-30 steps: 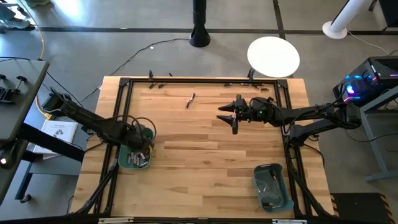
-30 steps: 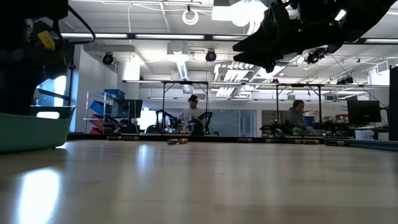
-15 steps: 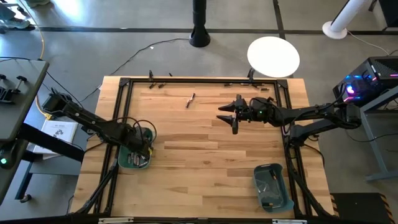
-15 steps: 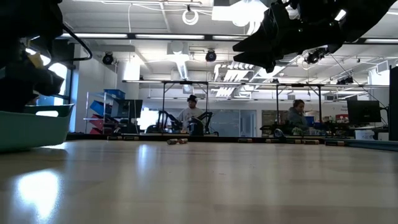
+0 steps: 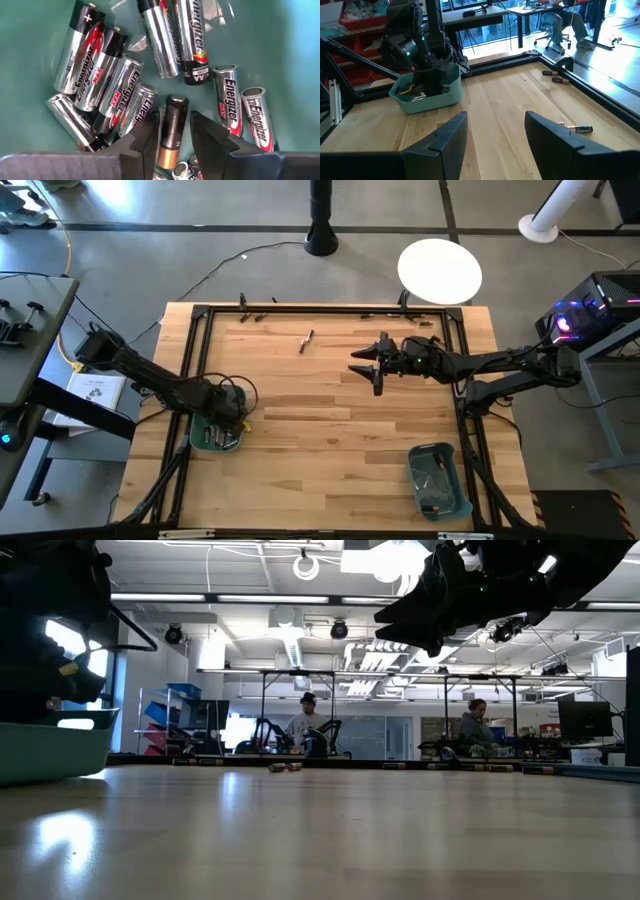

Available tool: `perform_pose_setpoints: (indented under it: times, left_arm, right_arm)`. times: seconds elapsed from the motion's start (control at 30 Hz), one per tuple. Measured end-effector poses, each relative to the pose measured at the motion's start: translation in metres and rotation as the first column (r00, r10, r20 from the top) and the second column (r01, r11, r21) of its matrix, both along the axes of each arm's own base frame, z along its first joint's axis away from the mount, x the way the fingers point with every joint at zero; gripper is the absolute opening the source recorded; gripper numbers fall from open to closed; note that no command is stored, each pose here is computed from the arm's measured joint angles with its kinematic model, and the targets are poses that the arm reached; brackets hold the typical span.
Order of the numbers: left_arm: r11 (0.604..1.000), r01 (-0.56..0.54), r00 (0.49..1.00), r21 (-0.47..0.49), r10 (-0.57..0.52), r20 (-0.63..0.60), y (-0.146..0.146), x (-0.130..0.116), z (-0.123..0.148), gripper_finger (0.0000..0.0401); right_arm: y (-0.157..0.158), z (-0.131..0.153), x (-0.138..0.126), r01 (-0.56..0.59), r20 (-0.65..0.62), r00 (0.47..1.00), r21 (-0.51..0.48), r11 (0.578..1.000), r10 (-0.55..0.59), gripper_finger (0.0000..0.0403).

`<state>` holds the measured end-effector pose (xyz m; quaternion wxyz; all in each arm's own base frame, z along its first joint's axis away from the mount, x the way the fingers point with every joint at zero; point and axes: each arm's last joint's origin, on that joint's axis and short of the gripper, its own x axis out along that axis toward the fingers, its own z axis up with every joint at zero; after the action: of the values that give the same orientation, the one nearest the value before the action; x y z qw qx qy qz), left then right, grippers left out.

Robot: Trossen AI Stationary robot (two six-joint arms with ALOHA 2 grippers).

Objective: Sort batteries
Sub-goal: Put the black battery into the blue bin

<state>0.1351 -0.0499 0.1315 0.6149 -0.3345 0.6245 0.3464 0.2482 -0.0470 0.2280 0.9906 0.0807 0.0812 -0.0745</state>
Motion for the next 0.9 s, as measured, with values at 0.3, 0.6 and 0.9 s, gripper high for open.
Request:
perform_pose_setpoints:
  times: [0.3,0.6,0.9]
  left_arm:
    - [1.000,-0.026,1.000,-0.014,0.026,0.013,0.000,-0.001,0.003,0.0031]
    - [0.999,-0.026,0.996,-0.025,0.028,0.087,0.000,0.001,0.036,0.0031]
    - [0.991,-0.080,0.924,0.106,0.034,0.381,0.005,0.006,0.085,0.0031]
  right_arm:
    - [0.000,-0.001,0.000,0.000,-0.005,1.000,0.001,1.000,0.000,0.0193]
    - [0.000,-0.001,0.000,0.000,-0.005,1.000,0.001,1.000,0.000,0.0193]
    - [0.000,-0.005,-0.001,0.000,-0.050,0.999,0.008,1.000,0.001,0.0193]
